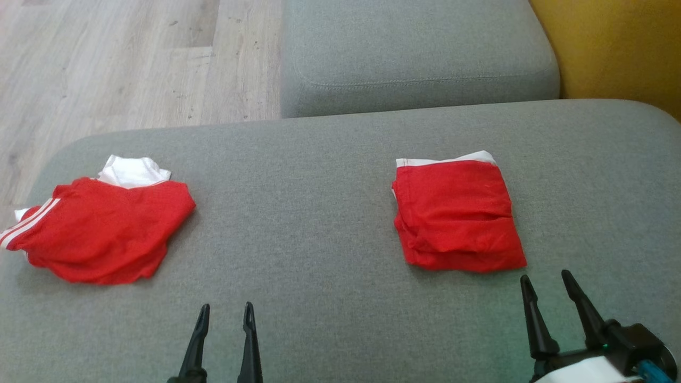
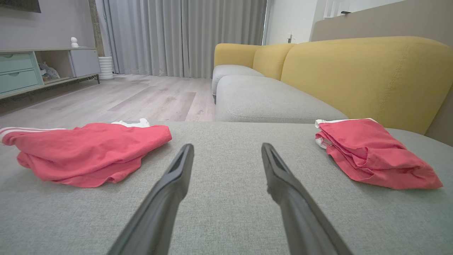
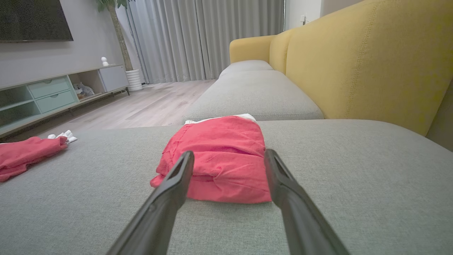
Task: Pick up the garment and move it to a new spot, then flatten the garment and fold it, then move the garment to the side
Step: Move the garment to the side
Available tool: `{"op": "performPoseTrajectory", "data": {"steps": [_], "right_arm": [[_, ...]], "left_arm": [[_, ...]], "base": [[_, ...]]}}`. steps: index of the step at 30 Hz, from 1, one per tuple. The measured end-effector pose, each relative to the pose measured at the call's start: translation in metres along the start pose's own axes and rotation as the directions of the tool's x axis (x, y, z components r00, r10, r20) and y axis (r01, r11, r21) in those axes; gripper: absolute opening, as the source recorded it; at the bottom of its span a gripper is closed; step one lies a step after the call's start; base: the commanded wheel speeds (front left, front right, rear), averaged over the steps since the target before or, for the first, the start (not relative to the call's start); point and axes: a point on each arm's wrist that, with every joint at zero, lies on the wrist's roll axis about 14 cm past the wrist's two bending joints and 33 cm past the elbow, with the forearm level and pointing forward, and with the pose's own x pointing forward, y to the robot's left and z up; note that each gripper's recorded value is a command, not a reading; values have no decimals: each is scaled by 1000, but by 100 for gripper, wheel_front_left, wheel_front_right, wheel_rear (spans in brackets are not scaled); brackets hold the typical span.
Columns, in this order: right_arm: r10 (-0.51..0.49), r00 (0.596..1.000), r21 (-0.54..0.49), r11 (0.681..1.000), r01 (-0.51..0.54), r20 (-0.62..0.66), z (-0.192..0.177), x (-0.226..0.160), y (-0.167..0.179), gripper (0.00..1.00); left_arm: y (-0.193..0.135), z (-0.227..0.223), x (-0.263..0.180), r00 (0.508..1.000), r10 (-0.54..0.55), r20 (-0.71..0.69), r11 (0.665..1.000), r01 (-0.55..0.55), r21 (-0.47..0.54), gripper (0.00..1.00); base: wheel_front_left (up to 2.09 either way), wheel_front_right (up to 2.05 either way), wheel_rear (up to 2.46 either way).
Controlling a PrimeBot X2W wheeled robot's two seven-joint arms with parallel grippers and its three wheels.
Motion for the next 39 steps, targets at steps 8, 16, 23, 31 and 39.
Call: {"op": "performPoseTrajectory", "data": {"steps": [8, 16, 23, 31, 39], "right_arm": [[8, 1000, 2, 1000, -8, -11, -3, 2, 3, 100], [10, 1000, 3, 1000, -10, -18, -5, 3, 3, 100], [16, 1000, 2, 1000, -16, -26, -8, 2, 5, 100], [3, 999, -13, 1000, -3, -48, -13, 3, -1, 100], [-26, 997, -49, 999, 23, -67, -15, 29, -25, 100]], "left_arm": [[3, -3, 0, 1000, 9, -11, 1000, -9, 0, 100], [5, -4, 0, 1000, 22, -16, 1000, -22, 1, 100], [4, -4, 1, 1000, 18, -14, 1000, -18, 1, 100], [2, -7, 3, 1000, 12, -27, 1000, -12, -1, 100], [-6, 0, 19, 1000, -6, -11, 1000, 6, -2, 100]], "base": [[0, 0, 0], [0, 0, 0], [0, 0, 0], [0, 0, 0], [0, 0, 0]]}}
